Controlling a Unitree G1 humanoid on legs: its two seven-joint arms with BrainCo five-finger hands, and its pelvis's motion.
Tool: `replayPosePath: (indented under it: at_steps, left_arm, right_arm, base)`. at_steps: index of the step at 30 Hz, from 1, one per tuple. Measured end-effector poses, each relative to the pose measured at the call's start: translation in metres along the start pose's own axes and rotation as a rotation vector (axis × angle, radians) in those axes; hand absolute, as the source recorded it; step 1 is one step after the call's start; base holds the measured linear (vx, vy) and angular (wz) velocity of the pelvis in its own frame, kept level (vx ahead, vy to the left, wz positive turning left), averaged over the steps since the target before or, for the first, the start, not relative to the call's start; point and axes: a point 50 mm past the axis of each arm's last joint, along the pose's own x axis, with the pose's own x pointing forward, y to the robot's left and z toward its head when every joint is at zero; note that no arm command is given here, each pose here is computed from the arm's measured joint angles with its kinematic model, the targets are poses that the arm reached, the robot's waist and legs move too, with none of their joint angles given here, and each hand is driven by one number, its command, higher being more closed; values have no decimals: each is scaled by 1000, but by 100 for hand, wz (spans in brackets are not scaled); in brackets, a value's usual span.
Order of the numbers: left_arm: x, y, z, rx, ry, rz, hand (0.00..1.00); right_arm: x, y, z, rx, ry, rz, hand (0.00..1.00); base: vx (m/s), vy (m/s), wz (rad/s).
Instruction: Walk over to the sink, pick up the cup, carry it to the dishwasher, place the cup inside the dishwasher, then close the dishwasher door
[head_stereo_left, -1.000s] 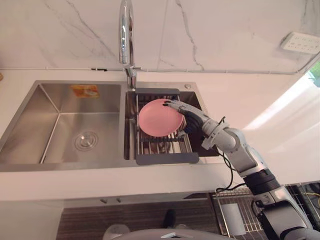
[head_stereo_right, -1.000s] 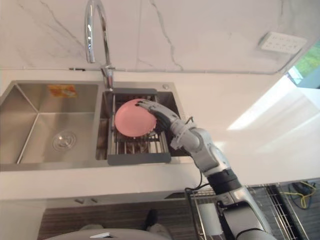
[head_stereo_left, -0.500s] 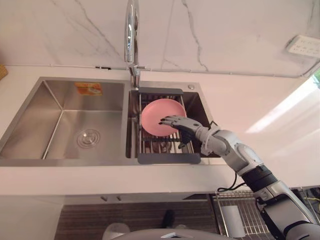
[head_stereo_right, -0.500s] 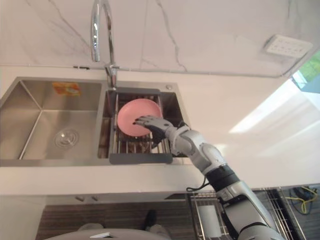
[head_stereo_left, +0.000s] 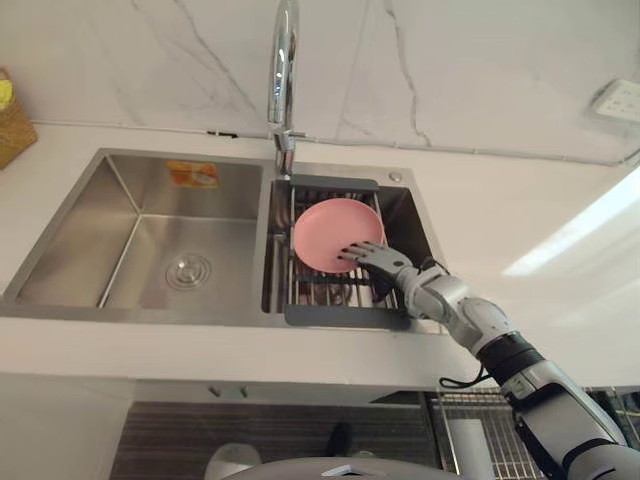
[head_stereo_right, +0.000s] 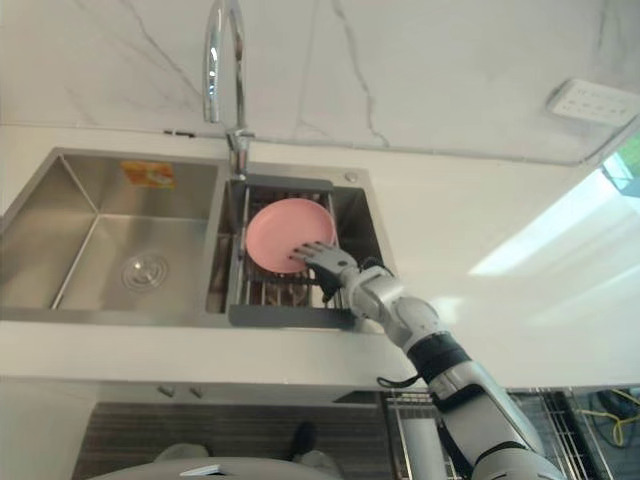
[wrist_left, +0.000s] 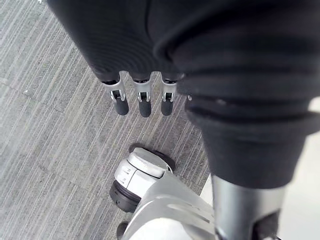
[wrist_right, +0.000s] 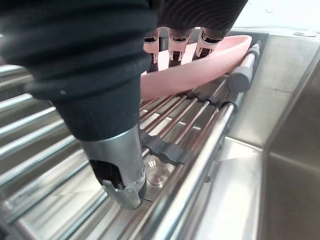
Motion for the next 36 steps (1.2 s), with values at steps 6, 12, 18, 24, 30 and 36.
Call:
replayPosePath:
  at_steps: [6,12,18,24,30,36]
  left_arm:
    - [0,0,1,28,-6,2,0]
    - [0,-1,2,41,-13,0,0]
    - [0,-3,4,45,-29,-4,0]
    - [0,-4,5,77,-35,1,0]
    - [0,-4,4,78,-34,1,0]
    - [0,-4,5,77,-37,1,0]
  right_arm:
    - [5,1,-4,-40,53,-52,0]
    - [6,3,-9,-63,90,-98,0]
    - [10,3,-12,-50,127,-142,0]
    - [12,7,-5,-72,108,-135,100]
    - [13,4,-3,-82,96,-174,100]
    - [13,3,-2,-77,90,-191,100]
  base:
    - [-8,12,7]
    - [-11,8,2]
    - [-1,14,5]
    - [6,11,3]
    - [0,0,0]
    - [0,0,0]
